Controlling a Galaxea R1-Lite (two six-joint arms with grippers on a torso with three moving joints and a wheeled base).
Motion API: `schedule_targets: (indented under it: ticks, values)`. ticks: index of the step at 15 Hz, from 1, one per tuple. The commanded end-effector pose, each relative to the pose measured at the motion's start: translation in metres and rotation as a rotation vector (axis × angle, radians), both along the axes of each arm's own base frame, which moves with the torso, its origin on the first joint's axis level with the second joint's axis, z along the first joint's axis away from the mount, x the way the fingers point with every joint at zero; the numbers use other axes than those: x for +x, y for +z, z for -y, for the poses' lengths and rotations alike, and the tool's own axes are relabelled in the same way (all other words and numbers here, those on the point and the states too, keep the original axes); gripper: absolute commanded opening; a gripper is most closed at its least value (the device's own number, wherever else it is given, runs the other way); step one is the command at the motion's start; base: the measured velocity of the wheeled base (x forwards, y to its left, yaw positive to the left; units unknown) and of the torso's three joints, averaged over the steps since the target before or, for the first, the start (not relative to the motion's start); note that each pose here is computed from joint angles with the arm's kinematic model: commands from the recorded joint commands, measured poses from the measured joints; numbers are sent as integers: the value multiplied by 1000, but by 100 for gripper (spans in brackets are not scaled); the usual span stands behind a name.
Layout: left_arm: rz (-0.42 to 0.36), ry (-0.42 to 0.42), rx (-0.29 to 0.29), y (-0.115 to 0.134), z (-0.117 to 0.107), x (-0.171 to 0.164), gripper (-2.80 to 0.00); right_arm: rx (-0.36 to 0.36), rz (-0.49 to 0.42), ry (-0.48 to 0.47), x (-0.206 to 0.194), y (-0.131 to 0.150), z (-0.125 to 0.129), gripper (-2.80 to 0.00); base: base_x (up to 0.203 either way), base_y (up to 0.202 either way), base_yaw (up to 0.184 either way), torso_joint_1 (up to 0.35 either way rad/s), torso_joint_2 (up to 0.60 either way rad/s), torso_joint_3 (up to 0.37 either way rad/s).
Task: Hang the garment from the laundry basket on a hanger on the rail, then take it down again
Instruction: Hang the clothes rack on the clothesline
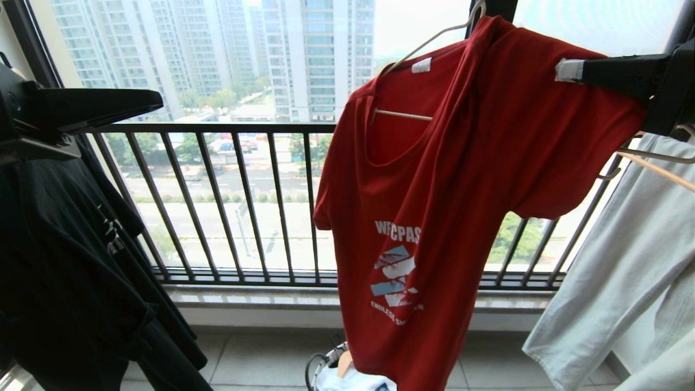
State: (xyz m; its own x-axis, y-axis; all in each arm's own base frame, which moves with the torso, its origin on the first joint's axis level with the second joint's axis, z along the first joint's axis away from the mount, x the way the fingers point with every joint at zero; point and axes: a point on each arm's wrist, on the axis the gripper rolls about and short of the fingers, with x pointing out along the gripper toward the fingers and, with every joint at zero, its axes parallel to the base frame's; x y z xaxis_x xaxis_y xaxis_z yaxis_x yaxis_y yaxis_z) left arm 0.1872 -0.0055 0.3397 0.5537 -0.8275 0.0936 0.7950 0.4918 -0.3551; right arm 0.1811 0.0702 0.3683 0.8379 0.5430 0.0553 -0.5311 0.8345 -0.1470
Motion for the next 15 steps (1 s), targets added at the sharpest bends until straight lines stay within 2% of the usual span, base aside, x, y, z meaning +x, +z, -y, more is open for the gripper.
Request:
schedule_targets:
  ticks: [1, 7, 10, 15]
  values:
    - [-2, -6, -1, 0, 0, 0, -280, -8, -16, 2, 8, -3, -3, -280, 0, 0, 0, 0, 0, 0]
    - [4, -1, 0, 1, 0, 0, -280, -16, -31, 5, 21, -5, -10, -280, 0, 0, 0, 0, 0, 0]
    - [8, -1, 1, 2, 0, 0, -280, -28, -56, -25, 28, -11, -19, -280, 0, 0, 0, 0, 0, 0]
    - [11, 9, 2, 2, -2, 0, -280, -55, -81, -8, 30, -20, -25, -280, 0, 0, 0, 0, 0, 0]
